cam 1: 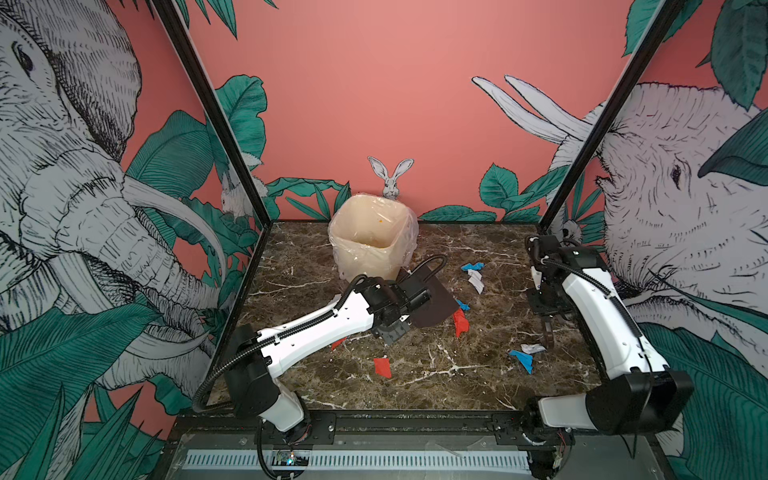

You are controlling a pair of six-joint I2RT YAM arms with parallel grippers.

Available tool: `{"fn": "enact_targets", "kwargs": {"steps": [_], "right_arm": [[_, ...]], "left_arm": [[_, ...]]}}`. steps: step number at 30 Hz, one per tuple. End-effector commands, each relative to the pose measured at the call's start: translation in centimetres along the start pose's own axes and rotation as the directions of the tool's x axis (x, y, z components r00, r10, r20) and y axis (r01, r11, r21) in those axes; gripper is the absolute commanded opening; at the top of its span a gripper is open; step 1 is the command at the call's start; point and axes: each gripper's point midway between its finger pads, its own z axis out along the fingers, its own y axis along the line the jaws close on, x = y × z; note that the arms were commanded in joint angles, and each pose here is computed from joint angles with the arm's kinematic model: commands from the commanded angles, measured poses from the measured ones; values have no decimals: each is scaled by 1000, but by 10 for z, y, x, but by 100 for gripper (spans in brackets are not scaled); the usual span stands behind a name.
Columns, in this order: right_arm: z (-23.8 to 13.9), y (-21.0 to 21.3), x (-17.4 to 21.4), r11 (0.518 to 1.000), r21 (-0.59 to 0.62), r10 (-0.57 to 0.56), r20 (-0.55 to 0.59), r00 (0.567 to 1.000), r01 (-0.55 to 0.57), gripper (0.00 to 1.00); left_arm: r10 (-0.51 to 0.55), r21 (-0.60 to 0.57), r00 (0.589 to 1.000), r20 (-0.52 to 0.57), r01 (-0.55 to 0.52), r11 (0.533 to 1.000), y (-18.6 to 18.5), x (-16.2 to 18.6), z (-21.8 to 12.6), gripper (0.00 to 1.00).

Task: Sweep away the paper scraps from the table
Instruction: 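Lower the empty dustpan back onto the table with the left gripper, then move the brush with the right gripper behind the blue and white scraps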

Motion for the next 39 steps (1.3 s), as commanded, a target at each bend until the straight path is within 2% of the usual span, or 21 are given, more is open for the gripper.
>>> {"fn": "enact_targets", "kwargs": {"steps": [1,11,22,28,33,39], "right_arm": [[2,-5,1,999,28,15,-8,1000,-15,0],[1,-5,1,998,34,61,-47,997,-59,0],[1,39,16,999,-23,24,-146,989,-28,0],[-29,65,14,980,-169,100,-46,994,-106,0],[-24,36,37,995,0,98,-102,990,-98,0],[-8,36,50,993,31,113,-138,984,-110,0]], "left_arm": [[-60,65,998,36,57,996,-10,5,-10,0],[-37,141,999,-4,38,989,-28,14,6,0],[4,178,1000,-25,1,984,-36,27,13,0],[20,193,999,-29,-14,981,-40,30,17,0],[32,218,999,-32,-24,976,-45,29,20,0],[63,234,997,-52,-49,971,-48,34,19,0]]}}
